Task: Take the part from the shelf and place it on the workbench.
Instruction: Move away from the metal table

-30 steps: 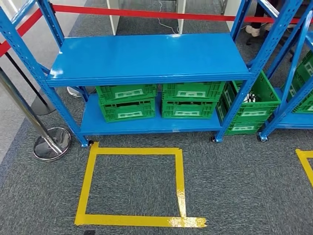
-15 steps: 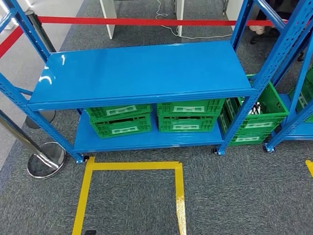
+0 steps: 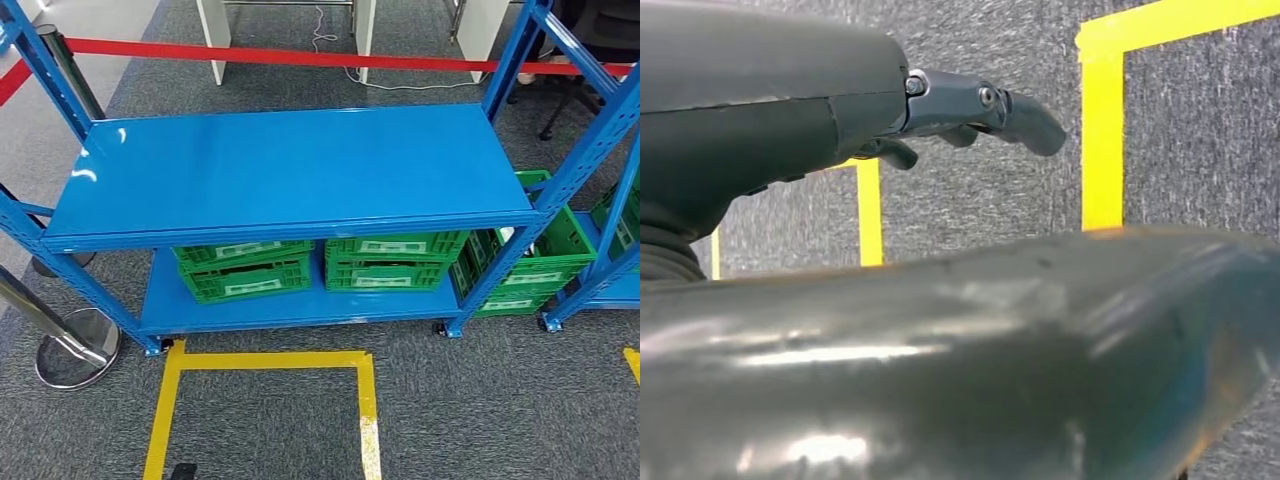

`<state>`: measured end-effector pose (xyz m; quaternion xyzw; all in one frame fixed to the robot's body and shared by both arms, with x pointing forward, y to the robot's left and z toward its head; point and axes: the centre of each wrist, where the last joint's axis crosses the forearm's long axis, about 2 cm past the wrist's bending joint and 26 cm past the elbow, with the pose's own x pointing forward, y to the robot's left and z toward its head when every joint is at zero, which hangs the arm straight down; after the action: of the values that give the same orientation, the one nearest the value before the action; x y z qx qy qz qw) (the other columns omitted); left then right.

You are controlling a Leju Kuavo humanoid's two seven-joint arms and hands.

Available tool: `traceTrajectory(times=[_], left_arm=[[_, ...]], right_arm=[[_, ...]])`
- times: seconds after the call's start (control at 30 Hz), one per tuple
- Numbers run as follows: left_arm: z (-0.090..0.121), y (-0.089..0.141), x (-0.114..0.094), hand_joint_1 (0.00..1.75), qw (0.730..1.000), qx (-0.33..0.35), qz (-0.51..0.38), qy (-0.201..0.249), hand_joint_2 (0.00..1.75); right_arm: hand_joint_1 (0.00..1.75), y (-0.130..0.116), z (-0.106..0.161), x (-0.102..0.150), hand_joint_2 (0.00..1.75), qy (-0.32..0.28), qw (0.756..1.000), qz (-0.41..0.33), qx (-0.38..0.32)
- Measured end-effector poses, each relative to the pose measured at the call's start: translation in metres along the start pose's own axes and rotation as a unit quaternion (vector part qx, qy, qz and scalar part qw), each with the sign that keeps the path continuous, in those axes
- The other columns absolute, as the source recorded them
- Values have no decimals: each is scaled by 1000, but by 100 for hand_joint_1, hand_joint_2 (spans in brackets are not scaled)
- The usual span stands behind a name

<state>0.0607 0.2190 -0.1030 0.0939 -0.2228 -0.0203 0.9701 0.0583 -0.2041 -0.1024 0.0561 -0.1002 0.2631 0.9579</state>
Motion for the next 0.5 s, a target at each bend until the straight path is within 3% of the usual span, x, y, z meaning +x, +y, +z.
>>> traceTrajectory(times=[0.5], left_arm=[[0, 2, -1, 0, 1000, 0, -5, 4, 0]], right_arm=[[0, 0, 0, 0, 0, 5, 1000, -4, 12]])
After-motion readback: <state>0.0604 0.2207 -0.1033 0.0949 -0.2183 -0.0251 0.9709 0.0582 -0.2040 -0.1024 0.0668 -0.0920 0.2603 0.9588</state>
